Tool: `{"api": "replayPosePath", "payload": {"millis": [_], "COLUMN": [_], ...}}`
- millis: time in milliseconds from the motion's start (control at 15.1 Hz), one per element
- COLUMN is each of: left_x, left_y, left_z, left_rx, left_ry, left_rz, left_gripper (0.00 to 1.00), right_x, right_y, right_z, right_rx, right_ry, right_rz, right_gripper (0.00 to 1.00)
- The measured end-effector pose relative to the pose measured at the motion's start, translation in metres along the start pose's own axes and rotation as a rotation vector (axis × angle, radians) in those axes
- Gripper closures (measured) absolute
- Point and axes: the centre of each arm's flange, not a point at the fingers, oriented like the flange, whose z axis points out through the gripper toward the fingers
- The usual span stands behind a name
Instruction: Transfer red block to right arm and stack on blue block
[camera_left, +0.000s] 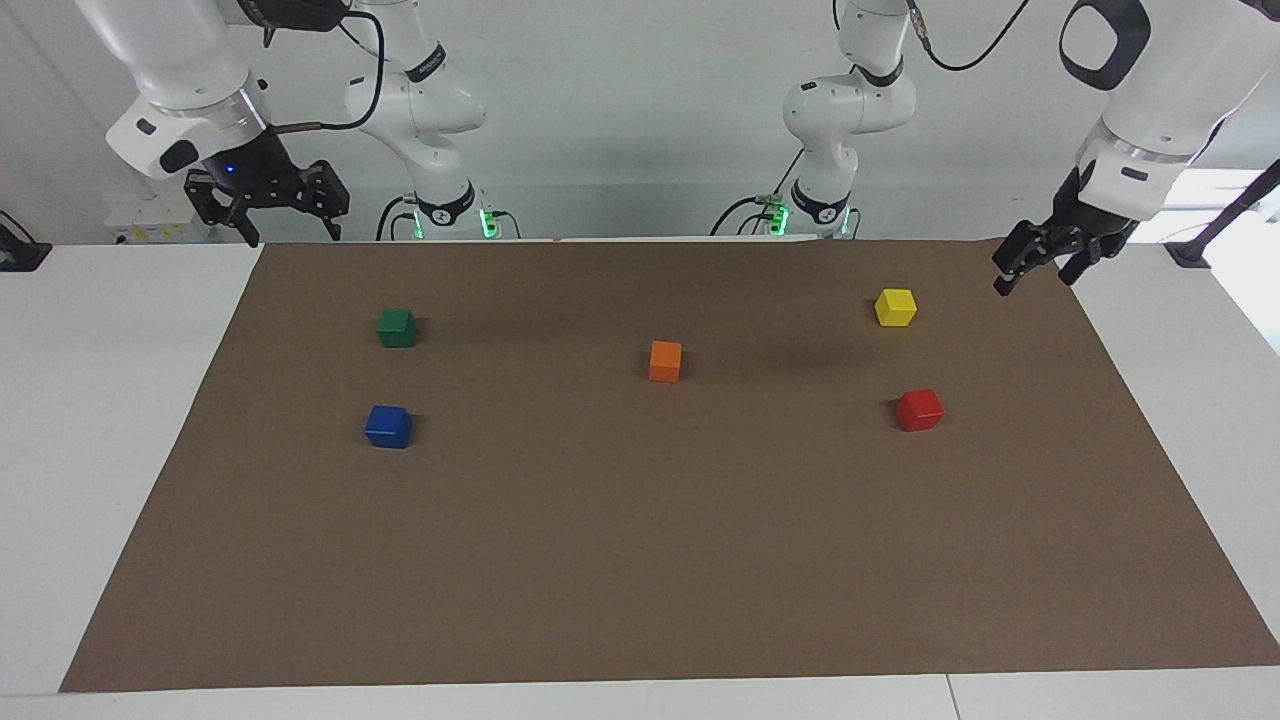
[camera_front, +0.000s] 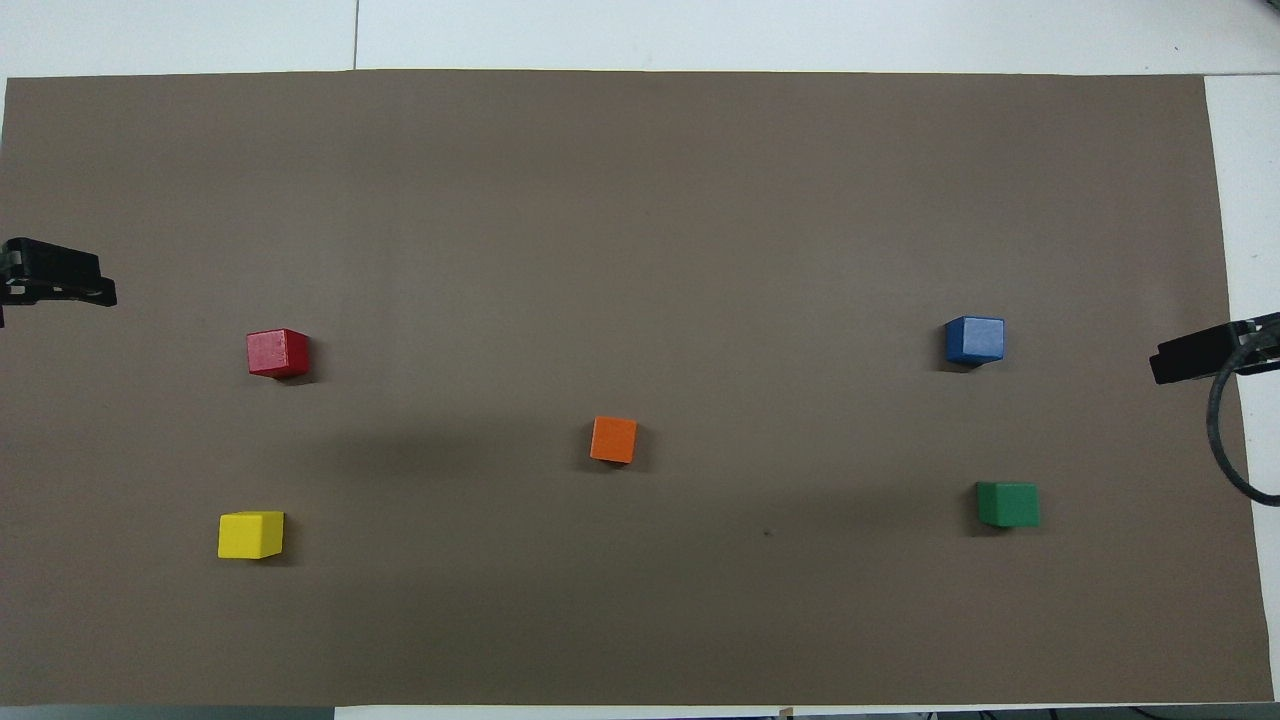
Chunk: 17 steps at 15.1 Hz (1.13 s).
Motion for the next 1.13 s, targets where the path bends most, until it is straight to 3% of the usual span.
{"api": "replayPosePath", "payload": {"millis": [597,863,1128], "left_x": [0.001,-0.006,-0.008], "left_y": [0.016,0.014,0.013], "left_z": [0.175,0.226,0.247], "left_rx": [-0.001,-0.004,-0.005], "left_ry": [-0.034,-0.012,-0.004], "left_rz": [0.028,0.025,0.024], "left_gripper": [0.0,0.0,0.0], "right_x": [-0.023,-0.015,0.005], "right_y": [0.01,0.012,0.022], "right_z": [0.122,0.164,0.211], "right_rx": [0.323,0.567,0.815], "right_ry": [0.026,0.066,0.128], "right_rz": [0.04,0.021,0.001], "right_gripper": [0.0,0.0,0.0]}}
